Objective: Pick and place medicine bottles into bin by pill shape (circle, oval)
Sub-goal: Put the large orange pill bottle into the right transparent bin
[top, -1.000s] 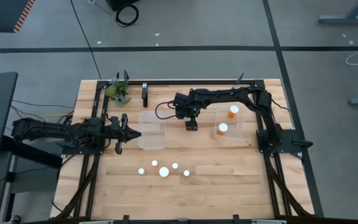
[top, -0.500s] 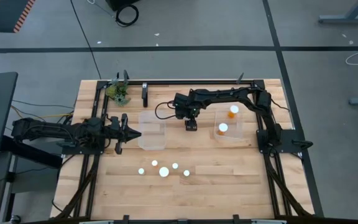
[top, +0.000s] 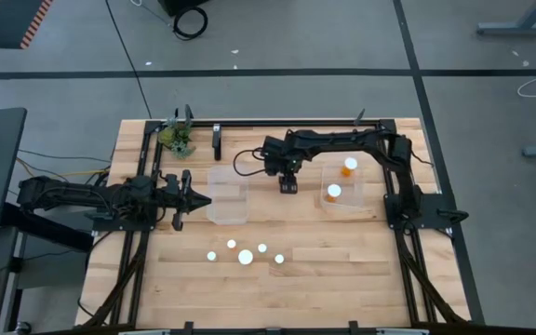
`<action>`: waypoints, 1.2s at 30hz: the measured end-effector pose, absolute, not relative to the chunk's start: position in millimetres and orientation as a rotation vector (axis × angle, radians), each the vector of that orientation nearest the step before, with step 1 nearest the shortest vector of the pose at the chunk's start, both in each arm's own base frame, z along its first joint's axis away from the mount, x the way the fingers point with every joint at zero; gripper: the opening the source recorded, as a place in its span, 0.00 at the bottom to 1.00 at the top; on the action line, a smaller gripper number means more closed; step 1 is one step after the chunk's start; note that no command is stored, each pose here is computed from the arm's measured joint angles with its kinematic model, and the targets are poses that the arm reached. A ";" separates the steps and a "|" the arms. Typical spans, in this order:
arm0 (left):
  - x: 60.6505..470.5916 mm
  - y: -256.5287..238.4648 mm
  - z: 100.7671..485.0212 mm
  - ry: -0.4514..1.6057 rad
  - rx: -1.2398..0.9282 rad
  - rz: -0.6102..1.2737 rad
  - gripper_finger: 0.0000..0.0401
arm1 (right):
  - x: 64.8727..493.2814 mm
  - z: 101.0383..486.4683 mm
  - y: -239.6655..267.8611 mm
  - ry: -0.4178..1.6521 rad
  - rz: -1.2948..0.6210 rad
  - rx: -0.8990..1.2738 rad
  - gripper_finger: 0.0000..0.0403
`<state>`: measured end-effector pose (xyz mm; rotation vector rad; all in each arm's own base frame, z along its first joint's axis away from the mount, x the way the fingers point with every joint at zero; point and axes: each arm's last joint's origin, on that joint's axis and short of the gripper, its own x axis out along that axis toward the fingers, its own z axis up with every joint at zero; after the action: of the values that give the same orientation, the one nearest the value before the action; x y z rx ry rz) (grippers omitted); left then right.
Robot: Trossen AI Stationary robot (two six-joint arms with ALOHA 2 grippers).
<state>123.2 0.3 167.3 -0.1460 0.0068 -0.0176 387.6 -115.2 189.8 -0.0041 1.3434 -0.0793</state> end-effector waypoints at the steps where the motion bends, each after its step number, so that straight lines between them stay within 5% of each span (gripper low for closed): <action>1: 123.2 0.4 167.2 0.007 -0.146 -0.017 0.09 | 386.9 192.0 -115.1 1.341 -0.083 -0.006 0.53; 16: 123.2 0.4 167.1 0.008 -0.146 -0.017 0.08 | 355.3 257.7 -107.0 1.266 -0.166 0.014 0.53; 36: 123.2 0.4 167.1 0.009 -0.146 -0.017 0.08 | 305.7 289.4 -93.7 1.394 -0.242 0.104 0.53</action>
<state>123.2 0.4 167.1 -0.1460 0.0086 -0.0174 305.7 -93.7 289.4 0.1039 1.3937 -0.2423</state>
